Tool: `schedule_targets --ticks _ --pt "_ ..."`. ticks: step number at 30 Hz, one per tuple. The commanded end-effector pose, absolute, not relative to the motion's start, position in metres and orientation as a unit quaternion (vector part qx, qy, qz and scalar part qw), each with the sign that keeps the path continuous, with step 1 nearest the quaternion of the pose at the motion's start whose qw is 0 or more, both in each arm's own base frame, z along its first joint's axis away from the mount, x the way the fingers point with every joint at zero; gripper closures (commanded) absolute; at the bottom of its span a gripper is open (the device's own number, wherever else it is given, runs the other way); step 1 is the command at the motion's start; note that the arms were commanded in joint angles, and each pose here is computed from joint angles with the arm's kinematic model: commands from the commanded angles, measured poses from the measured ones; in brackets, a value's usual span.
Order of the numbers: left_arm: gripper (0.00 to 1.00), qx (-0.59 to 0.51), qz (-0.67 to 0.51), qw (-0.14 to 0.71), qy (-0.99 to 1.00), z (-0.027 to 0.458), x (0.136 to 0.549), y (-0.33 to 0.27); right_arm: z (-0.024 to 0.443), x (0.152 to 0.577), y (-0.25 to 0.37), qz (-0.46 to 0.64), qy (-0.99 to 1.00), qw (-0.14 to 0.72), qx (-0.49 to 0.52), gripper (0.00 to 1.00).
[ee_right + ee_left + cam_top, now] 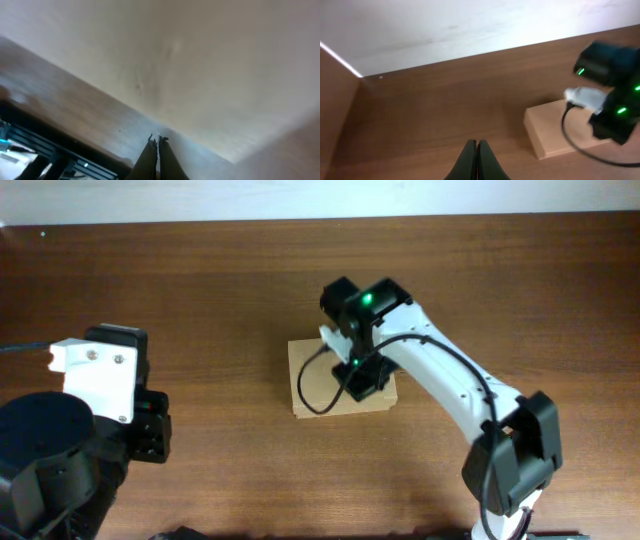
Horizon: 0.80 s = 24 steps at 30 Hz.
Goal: Pack container
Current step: 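Press the closed lid down with the right gripper, left arm withdrawing, then lift the right gripper away from the closed box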
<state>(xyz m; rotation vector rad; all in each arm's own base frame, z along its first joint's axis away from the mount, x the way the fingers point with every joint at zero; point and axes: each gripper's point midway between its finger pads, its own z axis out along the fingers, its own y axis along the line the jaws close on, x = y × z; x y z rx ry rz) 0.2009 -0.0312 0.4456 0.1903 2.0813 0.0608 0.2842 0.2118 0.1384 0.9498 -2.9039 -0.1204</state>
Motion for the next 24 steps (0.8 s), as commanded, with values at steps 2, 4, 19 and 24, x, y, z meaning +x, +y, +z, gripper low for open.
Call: schedule_targets --ticks 2,4,19,24 --pt "0.98 0.054 0.067 0.524 0.847 0.457 0.195 -0.010 0.216 0.318 0.202 0.004 -0.959 -0.089 0.271 0.96" --pt "0.98 0.037 0.079 0.540 0.837 0.464 0.190 0.000 0.250 0.328 0.190 0.029 -0.959 -0.141 0.242 0.96" --pt "0.92 -0.100 0.120 0.653 0.741 0.502 0.085 0.090 0.448 0.271 0.073 0.143 -0.878 -0.457 0.010 0.91" --pt "0.92 -0.140 0.108 0.656 0.733 0.486 0.053 0.111 0.488 0.229 0.048 0.108 -0.839 -0.532 -0.017 0.86"
